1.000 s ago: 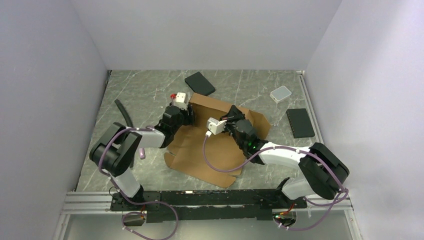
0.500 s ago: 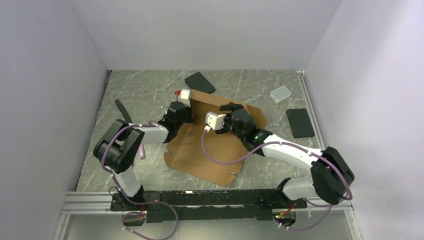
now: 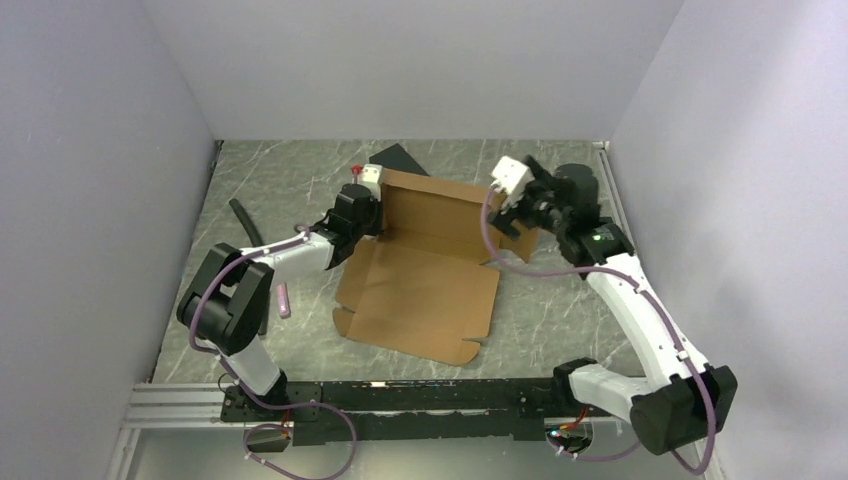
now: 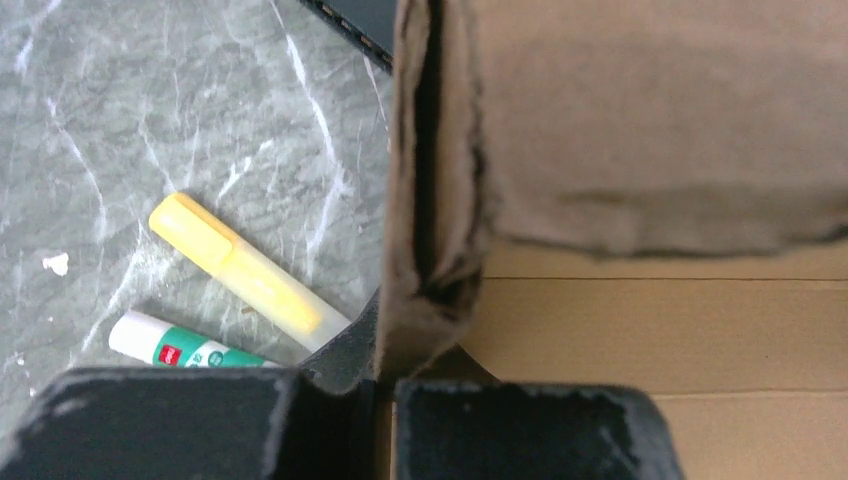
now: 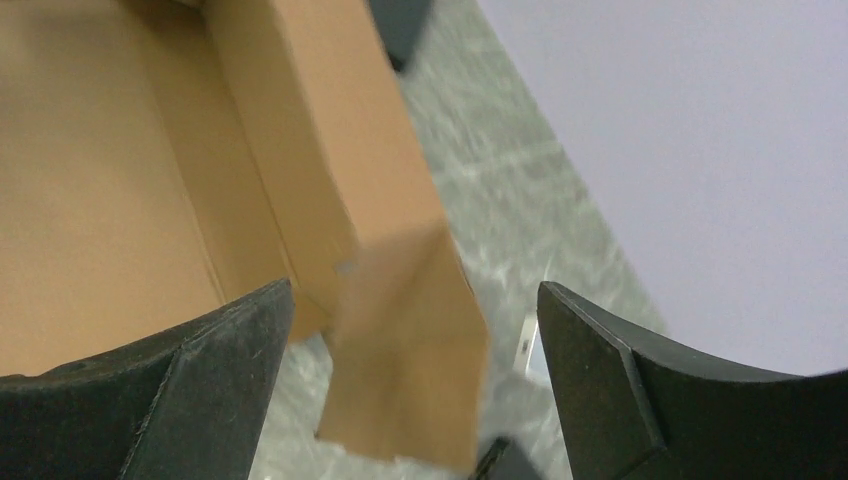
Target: Fold the paper box
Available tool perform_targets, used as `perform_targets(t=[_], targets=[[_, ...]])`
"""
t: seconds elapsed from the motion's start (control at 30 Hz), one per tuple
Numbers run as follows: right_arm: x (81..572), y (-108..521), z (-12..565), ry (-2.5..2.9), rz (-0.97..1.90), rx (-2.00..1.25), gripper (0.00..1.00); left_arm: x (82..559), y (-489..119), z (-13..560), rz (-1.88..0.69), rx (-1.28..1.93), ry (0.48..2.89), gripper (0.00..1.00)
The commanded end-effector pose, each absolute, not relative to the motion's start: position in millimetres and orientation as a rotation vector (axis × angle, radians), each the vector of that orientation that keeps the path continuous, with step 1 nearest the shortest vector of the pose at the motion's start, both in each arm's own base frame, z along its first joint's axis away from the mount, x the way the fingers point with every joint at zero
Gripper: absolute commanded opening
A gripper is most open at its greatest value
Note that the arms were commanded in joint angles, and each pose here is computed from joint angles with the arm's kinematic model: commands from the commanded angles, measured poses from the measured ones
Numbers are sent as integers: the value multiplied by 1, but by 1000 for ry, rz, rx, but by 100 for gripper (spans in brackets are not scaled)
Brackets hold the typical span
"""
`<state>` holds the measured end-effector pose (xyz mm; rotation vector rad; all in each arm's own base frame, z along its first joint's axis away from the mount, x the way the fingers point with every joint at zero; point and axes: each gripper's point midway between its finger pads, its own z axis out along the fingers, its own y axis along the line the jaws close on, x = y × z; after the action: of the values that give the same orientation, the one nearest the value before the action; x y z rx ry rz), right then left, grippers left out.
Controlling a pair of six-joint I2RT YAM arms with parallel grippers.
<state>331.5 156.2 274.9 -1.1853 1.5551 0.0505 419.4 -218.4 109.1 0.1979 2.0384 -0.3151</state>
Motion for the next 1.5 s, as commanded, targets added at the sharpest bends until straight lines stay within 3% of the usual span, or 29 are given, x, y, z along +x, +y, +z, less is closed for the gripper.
perform_targets(t=[0.0,0.33,0.5,0.6,0.7,0.83,0.97,1.23,1.47], targets=[[329,115,257,1706,243,-990,96,416,-225,133,-406,120,2024,0],[345,60,207,1837,360,-658,99,407,-213,121,-412,-17,2025,0],[352,67,205,1727,384,-642,91,405,-211,121,-417,-53,2009,0],[361,71,199,1712,420,-643,75,404,-212,121,-427,-66,2005,0],[369,79,192,1740,446,-657,37,403,-212,120,-430,-91,2004,0],[376,82,191,1749,331,-640,2,404,-213,120,-443,-126,1997,0],[383,80,204,1724,193,-581,0,402,-216,122,-474,-142,1991,0],[391,63,196,1719,57,-588,0,382,-207,131,-497,-117,1969,54],[391,64,192,1688,29,-653,0,352,-187,162,-479,2,1896,75]])
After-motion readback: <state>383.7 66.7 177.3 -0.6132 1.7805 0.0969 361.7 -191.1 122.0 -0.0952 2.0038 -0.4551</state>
